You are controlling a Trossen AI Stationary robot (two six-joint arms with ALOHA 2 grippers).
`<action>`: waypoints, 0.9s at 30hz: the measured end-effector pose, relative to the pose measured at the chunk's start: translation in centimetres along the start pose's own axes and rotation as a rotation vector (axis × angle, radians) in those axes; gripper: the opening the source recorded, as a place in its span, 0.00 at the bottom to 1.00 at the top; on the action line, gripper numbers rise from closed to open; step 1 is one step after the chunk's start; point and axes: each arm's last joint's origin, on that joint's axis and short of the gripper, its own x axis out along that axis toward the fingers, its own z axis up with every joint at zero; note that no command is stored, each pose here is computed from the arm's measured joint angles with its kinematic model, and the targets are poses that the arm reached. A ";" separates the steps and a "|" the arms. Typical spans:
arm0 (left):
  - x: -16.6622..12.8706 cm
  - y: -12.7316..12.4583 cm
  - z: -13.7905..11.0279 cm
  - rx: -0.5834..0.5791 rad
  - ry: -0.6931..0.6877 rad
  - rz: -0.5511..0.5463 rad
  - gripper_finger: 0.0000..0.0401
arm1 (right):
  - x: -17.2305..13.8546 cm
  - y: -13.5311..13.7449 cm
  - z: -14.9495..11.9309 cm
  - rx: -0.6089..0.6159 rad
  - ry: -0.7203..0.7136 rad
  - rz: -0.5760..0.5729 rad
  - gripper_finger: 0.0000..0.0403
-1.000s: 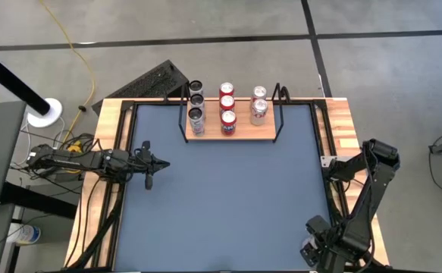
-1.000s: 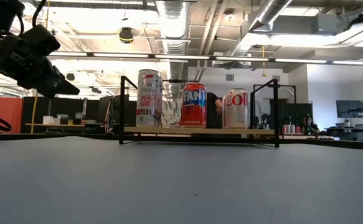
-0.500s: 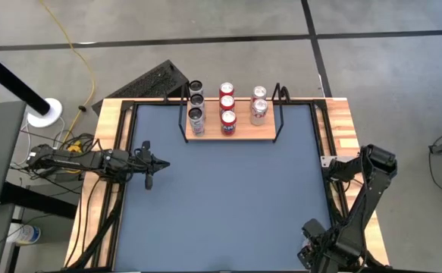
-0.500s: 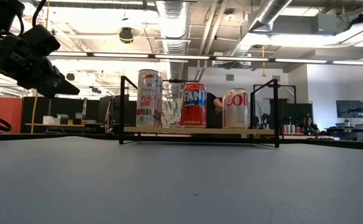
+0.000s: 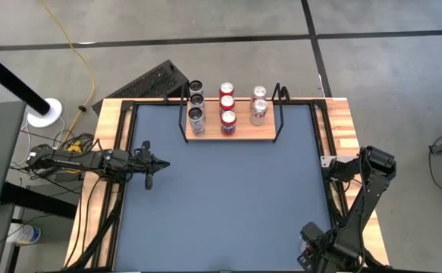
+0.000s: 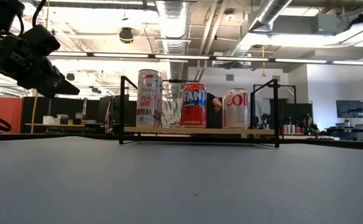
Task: Place canned beverage on shelf
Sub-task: Put the red-silver soda can on the shelf aligned with the other red-silver soda cans
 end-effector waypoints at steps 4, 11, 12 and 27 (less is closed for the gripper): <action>0.0 0.0 0.0 0.000 0.000 0.000 0.00 | -0.1 -0.1 0.3 -0.090 -0.027 -0.010 0.70; 0.0 0.0 0.0 0.000 0.000 0.000 0.00 | -1.1 -0.2 0.9 -0.181 -0.040 -0.009 0.70; 0.0 0.0 0.0 0.000 0.000 0.000 0.00 | -1.6 -0.3 1.1 -0.190 -0.049 0.000 0.70; 0.0 0.0 0.0 0.000 0.000 0.000 0.00 | -4.1 0.5 5.8 -0.283 -0.101 0.004 0.70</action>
